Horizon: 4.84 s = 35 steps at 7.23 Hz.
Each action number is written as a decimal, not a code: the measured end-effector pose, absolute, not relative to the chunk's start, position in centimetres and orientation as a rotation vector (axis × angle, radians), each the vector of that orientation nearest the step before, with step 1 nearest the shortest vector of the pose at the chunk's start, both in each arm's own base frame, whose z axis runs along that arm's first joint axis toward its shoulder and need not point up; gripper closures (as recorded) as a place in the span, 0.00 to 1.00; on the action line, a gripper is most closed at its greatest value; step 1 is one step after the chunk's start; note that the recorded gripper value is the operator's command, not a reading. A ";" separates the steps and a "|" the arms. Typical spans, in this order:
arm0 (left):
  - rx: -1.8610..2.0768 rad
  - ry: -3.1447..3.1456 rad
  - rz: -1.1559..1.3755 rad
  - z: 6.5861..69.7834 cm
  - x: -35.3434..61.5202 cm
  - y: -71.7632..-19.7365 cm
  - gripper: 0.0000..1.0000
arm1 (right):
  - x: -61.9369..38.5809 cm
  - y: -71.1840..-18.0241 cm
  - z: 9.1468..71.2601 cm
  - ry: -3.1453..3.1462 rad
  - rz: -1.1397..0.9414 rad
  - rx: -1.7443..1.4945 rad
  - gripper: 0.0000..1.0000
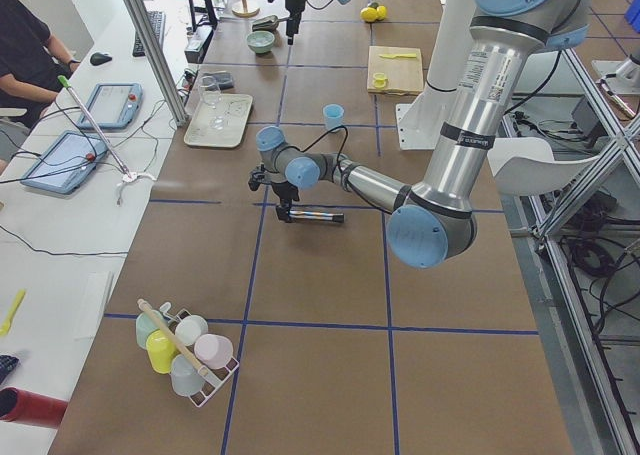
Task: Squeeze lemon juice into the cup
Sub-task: 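Raise the right gripper from the cup while the left gripper reaches the rod, then grasp the metal rod with the left gripper while the right arm withdraws, then lift the metal rod with the left gripper while the right arm withdraws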
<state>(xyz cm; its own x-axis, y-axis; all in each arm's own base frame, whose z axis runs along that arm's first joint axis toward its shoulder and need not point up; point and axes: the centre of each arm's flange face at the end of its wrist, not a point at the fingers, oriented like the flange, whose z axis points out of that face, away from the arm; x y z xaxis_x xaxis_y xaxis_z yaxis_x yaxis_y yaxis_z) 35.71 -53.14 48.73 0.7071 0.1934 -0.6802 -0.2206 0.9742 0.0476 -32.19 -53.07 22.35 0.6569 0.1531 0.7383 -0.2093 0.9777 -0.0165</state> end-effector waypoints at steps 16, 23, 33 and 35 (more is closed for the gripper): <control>-0.028 0.692 0.194 45.6 32.8 -53.0 1.00 | -27.7 -55.1 24.1 -0.825 0.189 0.080 0.00; 0.350 0.697 0.058 29.2 27.1 -57.1 1.00 | -11.8 -56.4 40.6 -0.723 -0.061 0.102 0.00; 1.005 1.060 0.030 17.4 22.3 -53.6 1.00 | 7.4 -47.3 62.9 -0.840 -0.094 0.070 0.00; 1.057 1.102 0.040 17.5 22.5 -53.7 1.00 | 7.8 -47.7 63.4 -0.788 -0.108 0.110 0.00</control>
<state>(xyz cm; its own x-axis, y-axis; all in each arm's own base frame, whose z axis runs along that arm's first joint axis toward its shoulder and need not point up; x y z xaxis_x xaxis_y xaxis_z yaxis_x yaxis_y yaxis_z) 22.55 -53.70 17.48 0.5017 0.5035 -0.7034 0.4515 0.5412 0.7094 7.82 -47.67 63.44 0.7003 -0.1382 0.7003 0.0558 0.9887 0.1394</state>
